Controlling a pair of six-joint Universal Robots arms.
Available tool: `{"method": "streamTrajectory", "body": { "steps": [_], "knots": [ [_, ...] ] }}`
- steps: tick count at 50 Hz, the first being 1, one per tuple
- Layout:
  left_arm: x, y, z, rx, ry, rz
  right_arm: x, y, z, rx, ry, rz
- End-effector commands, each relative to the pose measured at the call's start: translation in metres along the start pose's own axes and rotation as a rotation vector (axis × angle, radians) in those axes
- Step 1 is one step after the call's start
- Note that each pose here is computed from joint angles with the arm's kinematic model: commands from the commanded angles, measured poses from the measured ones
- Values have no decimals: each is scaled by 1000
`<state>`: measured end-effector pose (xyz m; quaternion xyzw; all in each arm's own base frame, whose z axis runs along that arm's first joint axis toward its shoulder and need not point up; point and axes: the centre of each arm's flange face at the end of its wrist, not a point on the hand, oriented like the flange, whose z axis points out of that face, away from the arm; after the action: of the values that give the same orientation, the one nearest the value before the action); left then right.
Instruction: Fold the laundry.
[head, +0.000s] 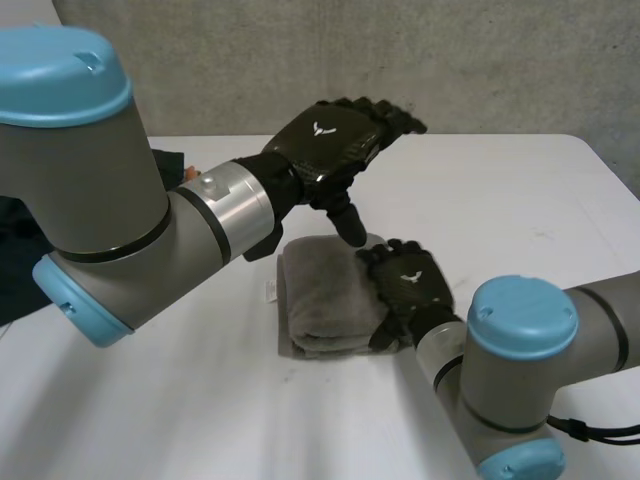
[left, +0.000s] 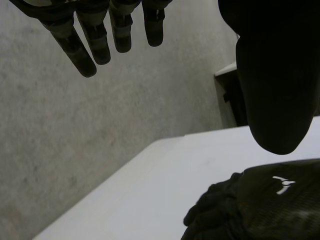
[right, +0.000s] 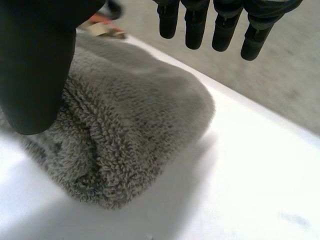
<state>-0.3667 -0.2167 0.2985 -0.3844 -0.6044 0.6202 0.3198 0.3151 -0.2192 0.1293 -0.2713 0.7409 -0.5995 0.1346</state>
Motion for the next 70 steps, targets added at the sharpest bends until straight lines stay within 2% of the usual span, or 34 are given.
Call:
{"method": "streamTrajectory", "body": {
  "steps": [1,14,25,33,37,41,44,49,53,57,67,70],
  "knots": [
    [8,-13,-4,35,13,14,17,3,-5,-72,83,224],
    [6,-14,-5,36,9,13,15,25,10,-94,49,359],
    [4,-13,-5,33,8,9,13,32,30,-82,33,287],
    [0,-12,-5,35,0,10,34,20,48,-39,67,279],
    [-2,-13,-4,39,-2,12,69,-1,71,72,138,288],
    [-2,-13,-4,39,0,10,133,-18,108,200,266,279],
    [-1,-12,-4,38,2,8,167,-21,123,221,337,272],
    [0,-10,-1,34,5,10,250,-20,153,261,521,264],
    [-1,-8,0,29,2,14,311,-3,160,234,655,251],
    [-2,-8,-1,28,-1,13,352,18,161,196,714,236],
    [1,-3,1,16,7,5,414,46,139,190,781,232],
    [4,0,2,9,15,5,422,46,137,194,742,209]
  ]
}}
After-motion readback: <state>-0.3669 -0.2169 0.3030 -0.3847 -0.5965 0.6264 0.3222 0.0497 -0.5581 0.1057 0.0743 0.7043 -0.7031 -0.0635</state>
